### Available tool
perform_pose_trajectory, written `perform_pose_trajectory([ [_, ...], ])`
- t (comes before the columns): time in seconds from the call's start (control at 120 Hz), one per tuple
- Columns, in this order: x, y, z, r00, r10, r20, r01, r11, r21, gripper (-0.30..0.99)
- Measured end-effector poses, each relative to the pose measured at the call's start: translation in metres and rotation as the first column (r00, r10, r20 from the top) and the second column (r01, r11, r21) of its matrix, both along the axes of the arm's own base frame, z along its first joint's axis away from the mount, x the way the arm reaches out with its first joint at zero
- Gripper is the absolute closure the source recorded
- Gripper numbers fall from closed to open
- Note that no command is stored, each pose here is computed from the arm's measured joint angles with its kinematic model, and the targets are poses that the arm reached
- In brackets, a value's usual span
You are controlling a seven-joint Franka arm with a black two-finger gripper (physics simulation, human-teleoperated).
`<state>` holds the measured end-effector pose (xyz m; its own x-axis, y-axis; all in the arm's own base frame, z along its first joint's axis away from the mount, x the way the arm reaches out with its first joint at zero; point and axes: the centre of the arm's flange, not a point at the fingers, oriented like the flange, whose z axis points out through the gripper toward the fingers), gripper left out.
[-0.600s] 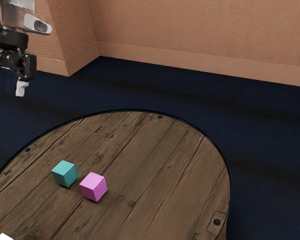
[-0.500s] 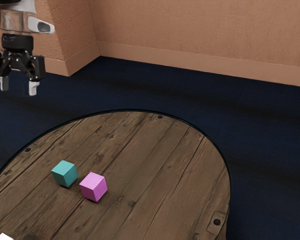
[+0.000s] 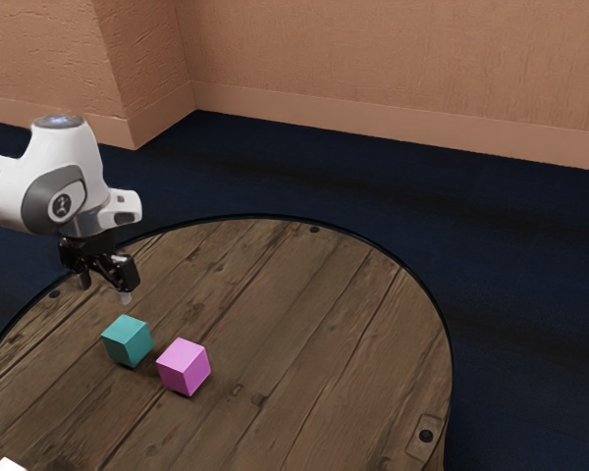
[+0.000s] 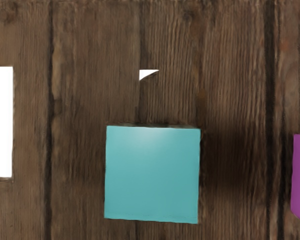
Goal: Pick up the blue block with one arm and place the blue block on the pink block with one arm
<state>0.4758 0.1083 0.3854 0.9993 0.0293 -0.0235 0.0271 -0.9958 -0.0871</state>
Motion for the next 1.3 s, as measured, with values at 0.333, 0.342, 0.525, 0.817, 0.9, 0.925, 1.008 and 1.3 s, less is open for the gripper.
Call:
perform_pose_trajectory([
  [0.333, 0.005, 0.014, -0.05, 0.993, -0.011, 0.119, 0.009, 1.0, 0.015, 0.0],
  [0.342, 0.004, 0.014, -0.05, 0.993, -0.01, 0.121, 0.008, 1.0, 0.015, 0.0],
  [0.525, -0.008, 0.01, -0.061, 0.992, -0.016, 0.126, 0.015, 1.0, 0.01, 0.0],
  [0.817, -0.009, 0.009, -0.081, 0.996, -0.061, 0.062, 0.062, 0.998, -0.004, 0.0],
  [0.9, -0.008, 0.011, -0.083, 0.996, -0.066, 0.055, 0.067, 0.998, -0.01, 0.0],
  [0.925, -0.007, 0.011, -0.084, 0.996, -0.068, 0.054, 0.069, 0.998, -0.011, 0.0],
  [1.008, -0.005, 0.013, -0.084, 0.995, -0.077, 0.059, 0.078, 0.997, -0.012, 0.0],
  [1.3, 0.0, 0.006, -0.099, 0.993, -0.104, 0.05, 0.106, 0.994, -0.035, 0.0],
])
